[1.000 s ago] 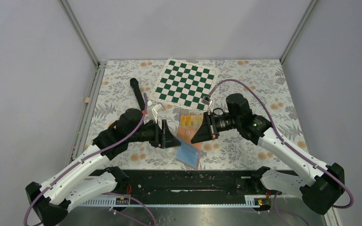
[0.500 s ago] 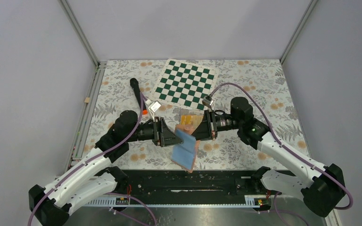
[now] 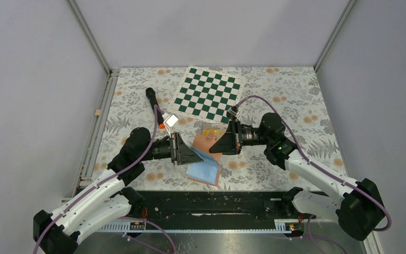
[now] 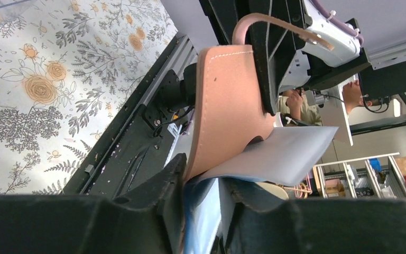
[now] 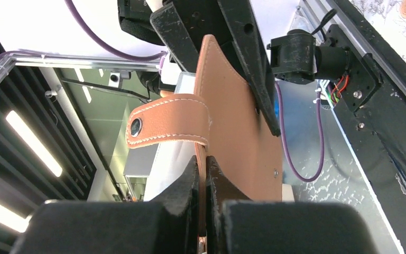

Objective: Put the credit cards into the card holder
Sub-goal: Open the card holder.

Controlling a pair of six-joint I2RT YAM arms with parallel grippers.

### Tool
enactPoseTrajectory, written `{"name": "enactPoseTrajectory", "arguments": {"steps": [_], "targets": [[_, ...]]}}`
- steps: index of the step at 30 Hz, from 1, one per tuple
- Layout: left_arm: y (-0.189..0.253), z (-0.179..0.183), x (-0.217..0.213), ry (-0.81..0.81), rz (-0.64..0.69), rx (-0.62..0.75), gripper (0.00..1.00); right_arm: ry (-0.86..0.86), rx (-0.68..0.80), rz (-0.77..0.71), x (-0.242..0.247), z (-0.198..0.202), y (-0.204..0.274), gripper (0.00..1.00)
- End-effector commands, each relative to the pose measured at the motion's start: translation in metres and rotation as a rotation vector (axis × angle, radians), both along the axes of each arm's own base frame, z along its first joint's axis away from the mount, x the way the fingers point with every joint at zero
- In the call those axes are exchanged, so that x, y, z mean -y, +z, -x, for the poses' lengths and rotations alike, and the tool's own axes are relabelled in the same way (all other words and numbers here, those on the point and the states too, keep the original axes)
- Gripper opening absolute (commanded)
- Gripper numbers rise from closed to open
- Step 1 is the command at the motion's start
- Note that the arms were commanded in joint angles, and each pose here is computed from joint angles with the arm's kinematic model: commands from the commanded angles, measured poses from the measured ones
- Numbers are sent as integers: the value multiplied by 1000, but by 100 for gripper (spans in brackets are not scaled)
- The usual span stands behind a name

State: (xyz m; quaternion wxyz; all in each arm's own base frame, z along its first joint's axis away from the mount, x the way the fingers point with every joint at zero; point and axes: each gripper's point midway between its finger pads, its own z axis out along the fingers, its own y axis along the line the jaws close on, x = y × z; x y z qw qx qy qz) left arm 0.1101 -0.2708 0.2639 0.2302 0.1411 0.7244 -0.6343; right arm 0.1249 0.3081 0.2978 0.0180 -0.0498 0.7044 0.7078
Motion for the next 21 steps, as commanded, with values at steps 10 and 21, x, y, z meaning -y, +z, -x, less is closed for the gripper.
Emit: {"name": "enactPoseTrajectory", "arguments": {"steps": [10, 21], "targets": [[-1, -12, -12, 83, -72, -17, 0, -183, 187, 299, 29, -23, -37, 65], [-37, 4, -15, -24, -272, -227, 0, -98, 356, 556, 61, -10, -63, 88]]}}
